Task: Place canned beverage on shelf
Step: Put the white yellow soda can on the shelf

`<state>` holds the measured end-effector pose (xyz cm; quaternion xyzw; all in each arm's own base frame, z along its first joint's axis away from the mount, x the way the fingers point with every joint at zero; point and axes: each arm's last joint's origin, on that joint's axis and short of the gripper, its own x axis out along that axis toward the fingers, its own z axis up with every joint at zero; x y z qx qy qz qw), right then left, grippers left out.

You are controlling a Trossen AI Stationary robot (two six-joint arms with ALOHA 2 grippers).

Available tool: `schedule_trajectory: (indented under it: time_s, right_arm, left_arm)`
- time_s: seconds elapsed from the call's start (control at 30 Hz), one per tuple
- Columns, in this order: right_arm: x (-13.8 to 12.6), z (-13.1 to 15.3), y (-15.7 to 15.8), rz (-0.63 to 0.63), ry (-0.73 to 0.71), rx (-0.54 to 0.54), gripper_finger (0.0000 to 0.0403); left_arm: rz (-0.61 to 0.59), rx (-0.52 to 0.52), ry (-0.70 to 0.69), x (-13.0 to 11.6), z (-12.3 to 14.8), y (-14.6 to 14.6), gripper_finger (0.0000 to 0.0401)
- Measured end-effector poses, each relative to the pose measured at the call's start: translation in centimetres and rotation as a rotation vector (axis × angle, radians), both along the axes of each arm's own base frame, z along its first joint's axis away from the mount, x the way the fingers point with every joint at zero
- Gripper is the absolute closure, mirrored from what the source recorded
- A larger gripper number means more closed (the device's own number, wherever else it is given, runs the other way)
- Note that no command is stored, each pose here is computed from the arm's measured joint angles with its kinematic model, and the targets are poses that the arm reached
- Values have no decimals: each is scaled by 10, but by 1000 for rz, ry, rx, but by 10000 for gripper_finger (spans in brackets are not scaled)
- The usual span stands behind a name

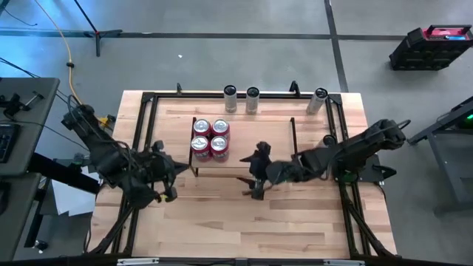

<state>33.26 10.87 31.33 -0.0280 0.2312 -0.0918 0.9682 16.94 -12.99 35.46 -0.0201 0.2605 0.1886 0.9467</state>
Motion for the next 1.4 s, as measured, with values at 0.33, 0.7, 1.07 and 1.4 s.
schedule_trajectory:
  time_s: [0.33,0.7,1.07,1.4]
  right_arm:
    - [26,-24,16,-256,-153,-20,130]
    - [36,-40,14,-300,-156,61,130]
    - [30,-63,44,-362,-126,-48,130]
    - [-17,-58,90,-335,-111,76,130]
  left_arm:
    - [33,-18,-118,8,-25,-15,401]
    - [59,-36,-192,4,-80,-25,401]
    - [45,-74,-229,3,-108,-27,401]
    - [-37,-108,-239,-8,-110,-41,401]
